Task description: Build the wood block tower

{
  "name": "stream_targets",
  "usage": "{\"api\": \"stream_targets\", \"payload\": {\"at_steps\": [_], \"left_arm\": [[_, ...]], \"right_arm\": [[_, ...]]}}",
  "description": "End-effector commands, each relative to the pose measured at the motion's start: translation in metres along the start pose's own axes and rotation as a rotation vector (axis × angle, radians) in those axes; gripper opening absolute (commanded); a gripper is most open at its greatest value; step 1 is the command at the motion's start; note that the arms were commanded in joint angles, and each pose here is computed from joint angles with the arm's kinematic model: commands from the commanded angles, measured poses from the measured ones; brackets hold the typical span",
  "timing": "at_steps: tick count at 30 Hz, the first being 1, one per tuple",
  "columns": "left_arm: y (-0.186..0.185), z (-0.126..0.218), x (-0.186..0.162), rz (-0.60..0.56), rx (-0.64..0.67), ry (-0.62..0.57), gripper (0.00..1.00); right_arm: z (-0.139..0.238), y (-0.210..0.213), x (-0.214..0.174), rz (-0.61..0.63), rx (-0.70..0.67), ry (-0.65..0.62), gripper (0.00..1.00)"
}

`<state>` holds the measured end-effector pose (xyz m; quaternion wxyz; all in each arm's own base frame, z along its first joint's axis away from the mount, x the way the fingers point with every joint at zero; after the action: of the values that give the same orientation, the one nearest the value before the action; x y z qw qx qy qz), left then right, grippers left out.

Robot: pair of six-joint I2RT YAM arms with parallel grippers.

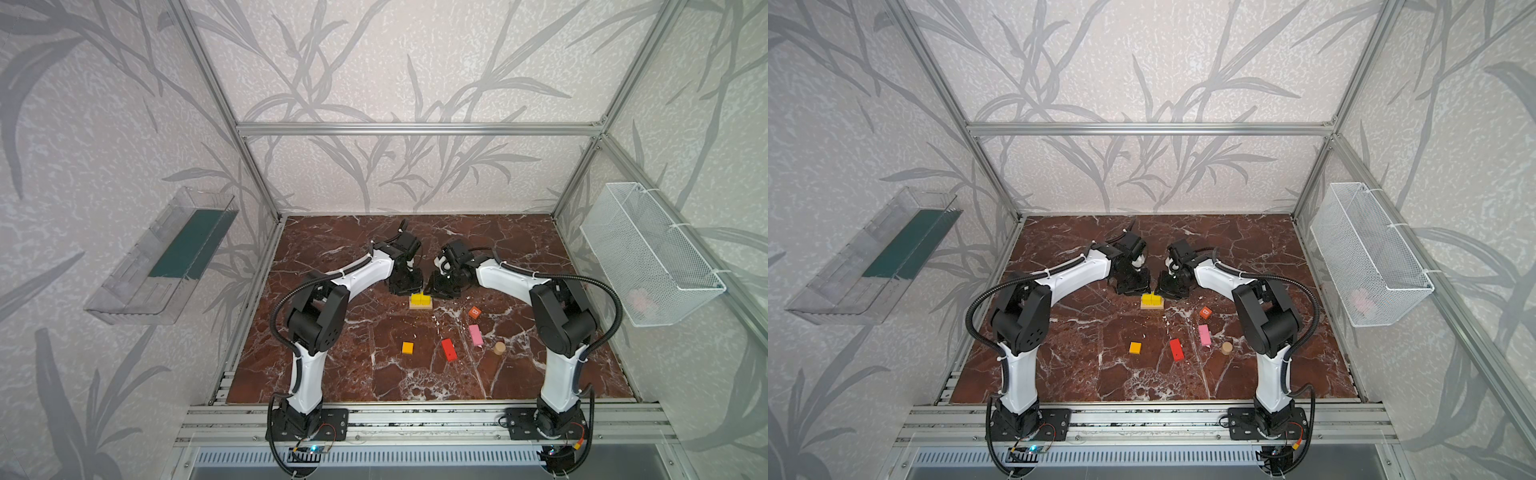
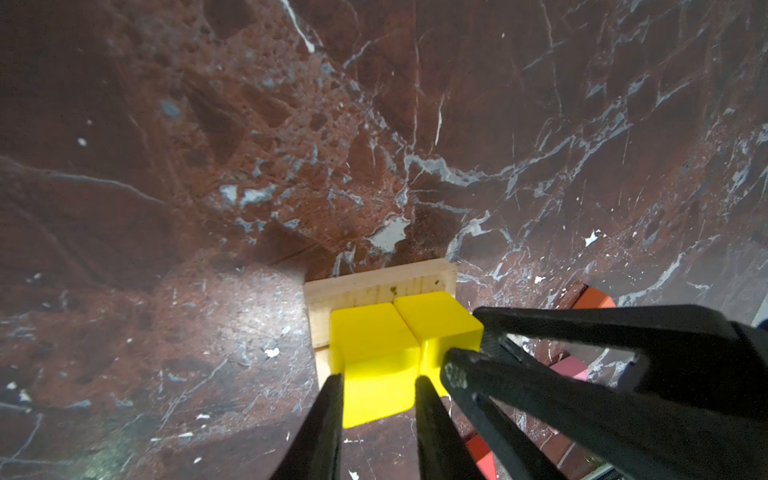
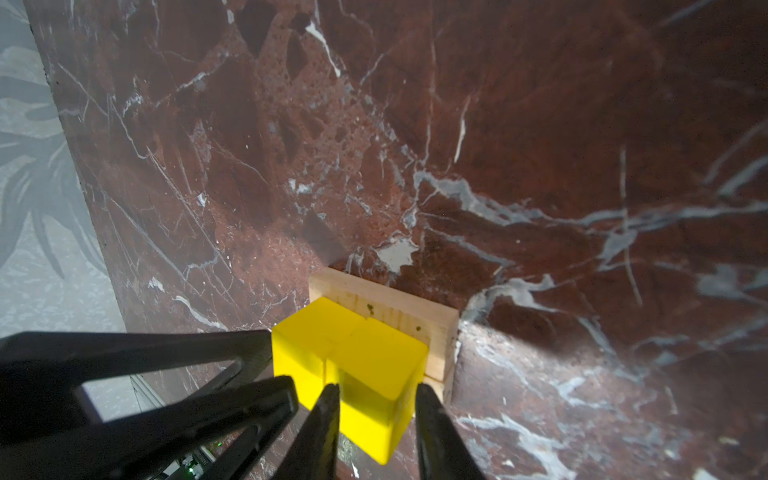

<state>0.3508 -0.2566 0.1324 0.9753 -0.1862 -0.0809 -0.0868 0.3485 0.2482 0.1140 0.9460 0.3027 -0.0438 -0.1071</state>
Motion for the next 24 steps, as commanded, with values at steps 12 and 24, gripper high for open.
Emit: {"api": "stream_targets", "payload": {"at_steps": [12, 24], "left_arm": [[0.0053, -0.0078, -0.0058, 0.026, 0.003, 0.032, 0.29], [0.0032, -0.0079, -0.0059, 0.028, -0.013, 0.034, 0.29]], "right_arm": [[-0.0047, 0.0053, 0.002, 0.002, 0.013, 0.01, 0.3], [-0.0048, 0.0063, 0.0032, 0.006, 0.014, 0.007, 0.29]]}}
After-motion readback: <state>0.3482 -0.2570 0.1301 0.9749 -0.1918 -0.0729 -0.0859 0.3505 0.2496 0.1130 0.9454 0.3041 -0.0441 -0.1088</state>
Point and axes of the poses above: each gripper's point midway between its finger pads, its own z axis back along the fingers, its own y axis along the line the jaws close on, x = y × z, the point moved 7 cm from there along z, back along the fingers, and after that the axes turned 11 degrees about -z, right-handed, at the moved point
